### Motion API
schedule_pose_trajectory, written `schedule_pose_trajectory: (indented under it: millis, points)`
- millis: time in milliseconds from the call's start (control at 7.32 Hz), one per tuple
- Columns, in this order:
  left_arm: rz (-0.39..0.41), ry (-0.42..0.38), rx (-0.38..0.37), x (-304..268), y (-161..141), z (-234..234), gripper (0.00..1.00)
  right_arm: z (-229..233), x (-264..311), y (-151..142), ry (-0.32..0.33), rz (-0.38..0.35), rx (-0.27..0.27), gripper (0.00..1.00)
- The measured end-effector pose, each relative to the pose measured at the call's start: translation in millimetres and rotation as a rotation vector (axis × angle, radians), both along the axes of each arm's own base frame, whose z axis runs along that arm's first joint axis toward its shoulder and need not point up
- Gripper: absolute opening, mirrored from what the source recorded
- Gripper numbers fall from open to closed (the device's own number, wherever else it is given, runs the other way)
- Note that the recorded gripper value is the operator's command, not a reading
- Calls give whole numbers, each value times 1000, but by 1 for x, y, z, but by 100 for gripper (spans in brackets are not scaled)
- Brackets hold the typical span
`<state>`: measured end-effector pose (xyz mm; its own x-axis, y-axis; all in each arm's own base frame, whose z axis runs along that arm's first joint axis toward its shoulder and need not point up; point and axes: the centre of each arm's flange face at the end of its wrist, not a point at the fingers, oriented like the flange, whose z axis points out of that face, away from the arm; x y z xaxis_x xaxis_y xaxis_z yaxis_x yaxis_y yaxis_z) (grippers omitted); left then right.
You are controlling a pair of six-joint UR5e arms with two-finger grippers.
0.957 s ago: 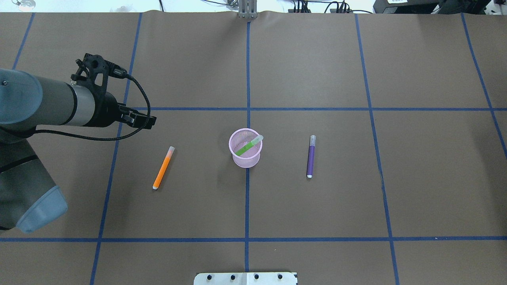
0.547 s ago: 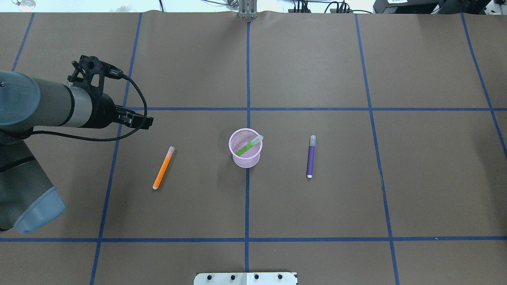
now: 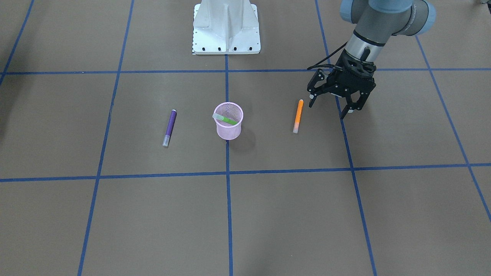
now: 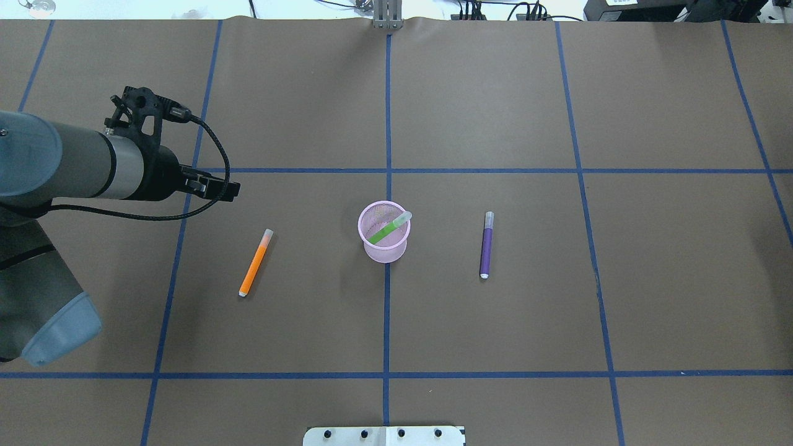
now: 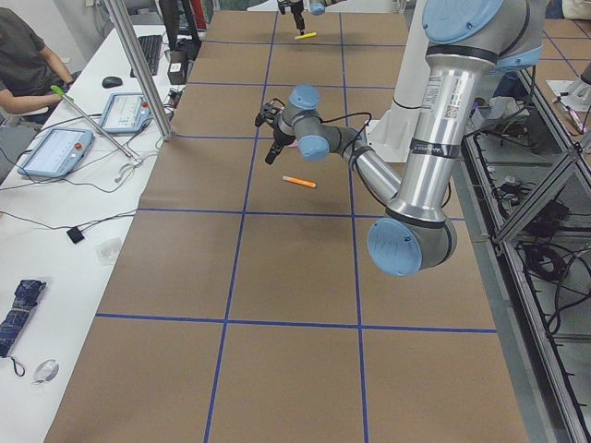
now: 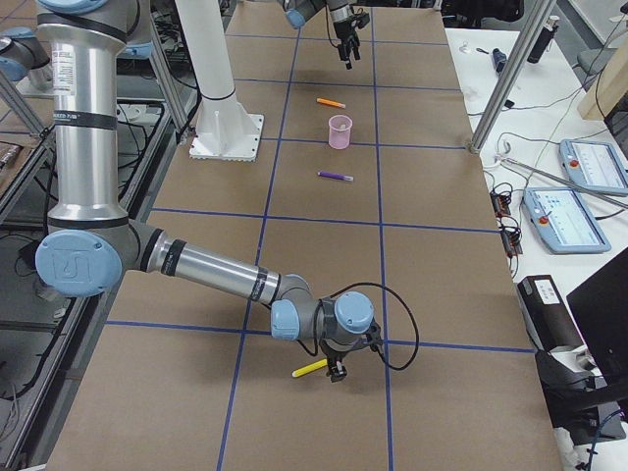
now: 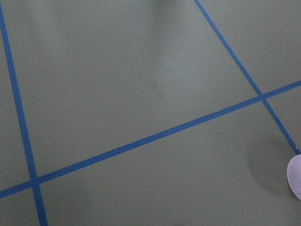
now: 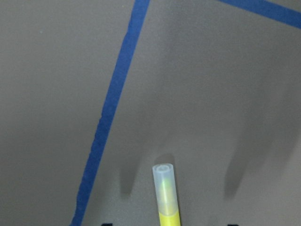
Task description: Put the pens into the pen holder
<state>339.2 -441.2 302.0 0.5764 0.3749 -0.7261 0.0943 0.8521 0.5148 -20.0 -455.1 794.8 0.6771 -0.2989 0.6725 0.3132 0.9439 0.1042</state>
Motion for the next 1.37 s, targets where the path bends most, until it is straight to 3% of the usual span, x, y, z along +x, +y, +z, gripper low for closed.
schedule_pose_trajectory:
  millis: [547,1366]
  points:
    - [-3,6,-5,1,0,-1,99,6,-6,3,8,-20,-4,72]
    - [-3,9,-3,0,1,-2,99,10,-11,5,8,-45,-1,40]
